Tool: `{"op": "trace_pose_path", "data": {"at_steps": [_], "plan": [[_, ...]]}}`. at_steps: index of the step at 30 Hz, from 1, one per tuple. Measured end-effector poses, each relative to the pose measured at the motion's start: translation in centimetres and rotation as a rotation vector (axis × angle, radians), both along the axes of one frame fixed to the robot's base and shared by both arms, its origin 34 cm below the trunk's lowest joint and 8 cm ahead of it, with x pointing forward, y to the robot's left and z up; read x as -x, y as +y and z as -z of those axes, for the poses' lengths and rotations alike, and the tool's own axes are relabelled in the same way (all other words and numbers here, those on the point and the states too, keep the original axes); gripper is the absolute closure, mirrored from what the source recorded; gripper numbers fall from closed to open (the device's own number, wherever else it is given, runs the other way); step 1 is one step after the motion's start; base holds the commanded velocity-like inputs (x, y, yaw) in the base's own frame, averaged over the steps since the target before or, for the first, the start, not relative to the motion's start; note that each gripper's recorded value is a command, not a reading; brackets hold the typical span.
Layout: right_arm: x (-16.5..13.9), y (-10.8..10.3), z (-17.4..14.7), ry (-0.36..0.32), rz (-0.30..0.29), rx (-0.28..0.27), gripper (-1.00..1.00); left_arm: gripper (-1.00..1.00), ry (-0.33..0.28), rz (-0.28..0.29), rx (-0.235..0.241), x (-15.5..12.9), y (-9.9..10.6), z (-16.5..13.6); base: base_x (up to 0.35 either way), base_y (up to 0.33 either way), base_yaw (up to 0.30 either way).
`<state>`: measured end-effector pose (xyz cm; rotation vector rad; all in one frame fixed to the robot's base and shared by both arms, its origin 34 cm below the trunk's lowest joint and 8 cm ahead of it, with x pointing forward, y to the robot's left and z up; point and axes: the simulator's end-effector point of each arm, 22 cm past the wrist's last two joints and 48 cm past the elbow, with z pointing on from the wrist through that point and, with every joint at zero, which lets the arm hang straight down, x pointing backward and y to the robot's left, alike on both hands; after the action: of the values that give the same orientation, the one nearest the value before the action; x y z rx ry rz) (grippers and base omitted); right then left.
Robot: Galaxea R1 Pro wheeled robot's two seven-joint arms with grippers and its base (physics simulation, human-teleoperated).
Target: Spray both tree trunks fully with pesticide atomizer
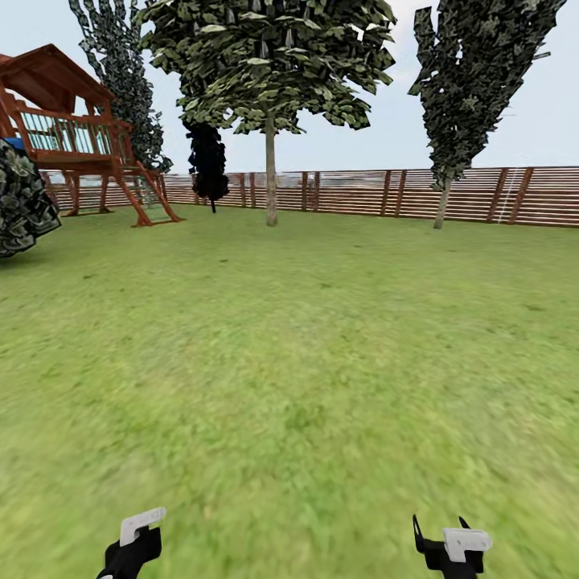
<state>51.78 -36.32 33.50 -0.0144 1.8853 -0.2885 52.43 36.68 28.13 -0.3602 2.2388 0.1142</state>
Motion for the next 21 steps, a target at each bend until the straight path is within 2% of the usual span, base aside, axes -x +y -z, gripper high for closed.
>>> {"op": "trace_pose_path", "data": {"at_steps": [21], "plan": [[0.0, 0.0, 0.0, 0.0, 0.0, 0.0, -1.0, 1.0, 0.0, 0.0, 0.0, 0.0, 0.0, 0.0, 0.331, 0.0, 0.0]]}}
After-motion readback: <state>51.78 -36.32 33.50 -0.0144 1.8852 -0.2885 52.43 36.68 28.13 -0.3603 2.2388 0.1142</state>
